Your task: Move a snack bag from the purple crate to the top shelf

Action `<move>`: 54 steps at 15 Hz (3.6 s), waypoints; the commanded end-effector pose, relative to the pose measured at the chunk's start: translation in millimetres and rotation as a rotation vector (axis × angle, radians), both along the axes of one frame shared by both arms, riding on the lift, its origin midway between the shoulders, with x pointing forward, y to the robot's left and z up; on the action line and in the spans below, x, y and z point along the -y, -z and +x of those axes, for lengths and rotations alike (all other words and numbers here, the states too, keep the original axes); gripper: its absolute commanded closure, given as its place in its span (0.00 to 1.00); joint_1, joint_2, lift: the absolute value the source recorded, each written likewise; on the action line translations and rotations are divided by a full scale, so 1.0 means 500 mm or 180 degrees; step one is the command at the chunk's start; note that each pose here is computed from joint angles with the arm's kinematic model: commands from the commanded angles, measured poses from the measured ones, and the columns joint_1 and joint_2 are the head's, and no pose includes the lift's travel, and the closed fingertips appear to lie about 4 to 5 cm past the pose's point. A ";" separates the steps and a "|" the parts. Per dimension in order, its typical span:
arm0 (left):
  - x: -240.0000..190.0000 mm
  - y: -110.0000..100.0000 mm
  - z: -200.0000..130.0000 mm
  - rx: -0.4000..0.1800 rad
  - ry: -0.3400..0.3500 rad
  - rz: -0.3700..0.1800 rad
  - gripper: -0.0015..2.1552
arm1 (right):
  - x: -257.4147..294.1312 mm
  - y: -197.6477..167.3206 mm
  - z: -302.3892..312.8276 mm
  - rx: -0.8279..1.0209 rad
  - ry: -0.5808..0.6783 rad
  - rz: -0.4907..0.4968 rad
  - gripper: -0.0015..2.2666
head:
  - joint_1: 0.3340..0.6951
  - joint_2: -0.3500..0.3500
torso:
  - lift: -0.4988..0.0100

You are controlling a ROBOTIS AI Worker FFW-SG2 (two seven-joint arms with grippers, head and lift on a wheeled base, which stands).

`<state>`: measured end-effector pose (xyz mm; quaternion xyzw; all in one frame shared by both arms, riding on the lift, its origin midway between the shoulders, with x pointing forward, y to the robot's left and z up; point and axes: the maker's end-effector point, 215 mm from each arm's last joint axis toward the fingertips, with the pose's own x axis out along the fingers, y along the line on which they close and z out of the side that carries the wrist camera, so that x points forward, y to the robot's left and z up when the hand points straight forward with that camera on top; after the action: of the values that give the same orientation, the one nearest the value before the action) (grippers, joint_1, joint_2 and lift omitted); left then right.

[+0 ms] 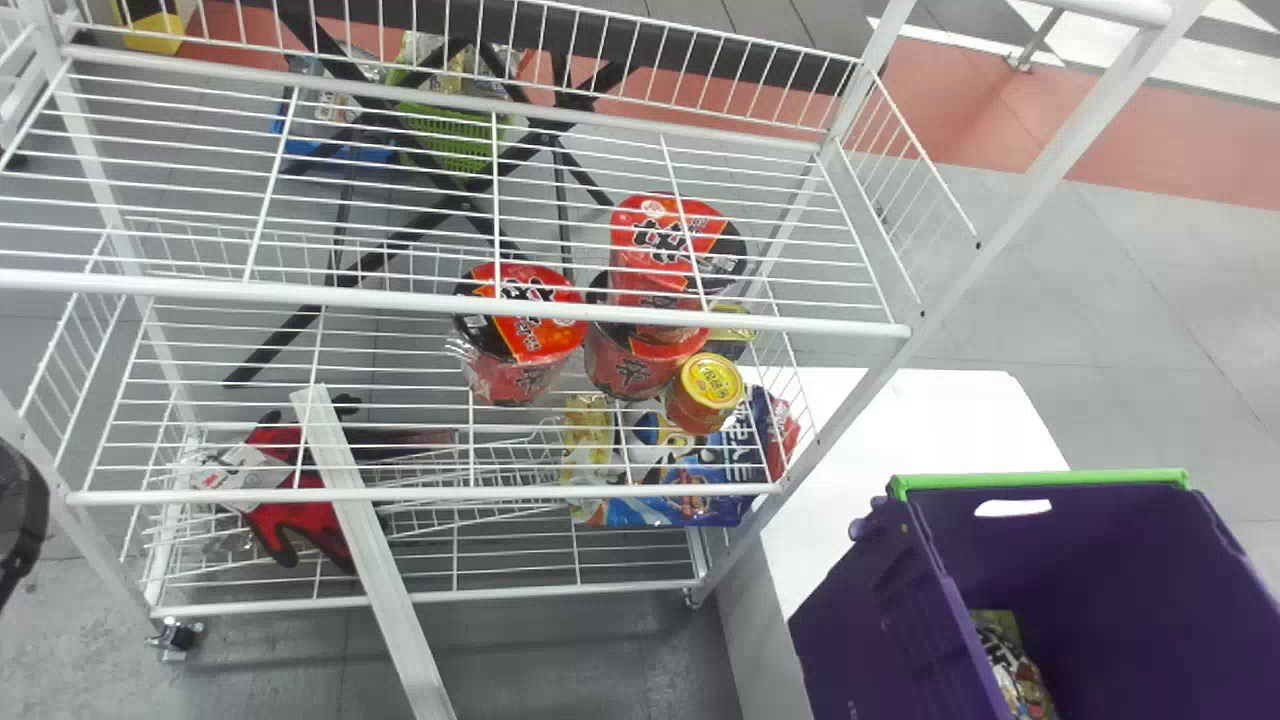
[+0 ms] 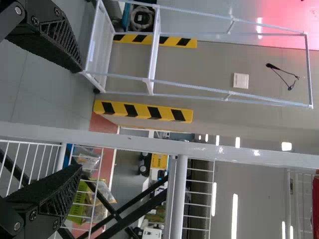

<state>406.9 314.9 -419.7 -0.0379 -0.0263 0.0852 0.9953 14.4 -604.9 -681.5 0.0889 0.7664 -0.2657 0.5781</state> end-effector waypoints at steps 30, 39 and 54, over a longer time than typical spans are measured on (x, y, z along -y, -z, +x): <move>0.019 0.022 0.011 -0.0161 0.0027 0.0023 0.06 | -0.017 -0.309 0.308 0.1890 0.0687 -0.0077 0.99 | 1.00 0.00 | 0.25; 0.017 0.025 0.012 -0.0173 0.0039 0.0029 0.06 | -0.049 -0.313 0.317 0.1969 0.0618 -0.0028 0.99 | 1.00 0.00 | 0.32; 0.020 0.038 0.026 -0.0202 0.0041 -0.0011 0.06 | -0.083 -0.326 0.322 0.2045 0.0508 -0.0009 0.99 | 1.00 0.00 | 0.44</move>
<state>419.4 306.1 -436.9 -0.0364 0.0044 0.0806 0.9961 176.5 -564.8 -517.8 0.2257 0.5333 -0.2700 0.7693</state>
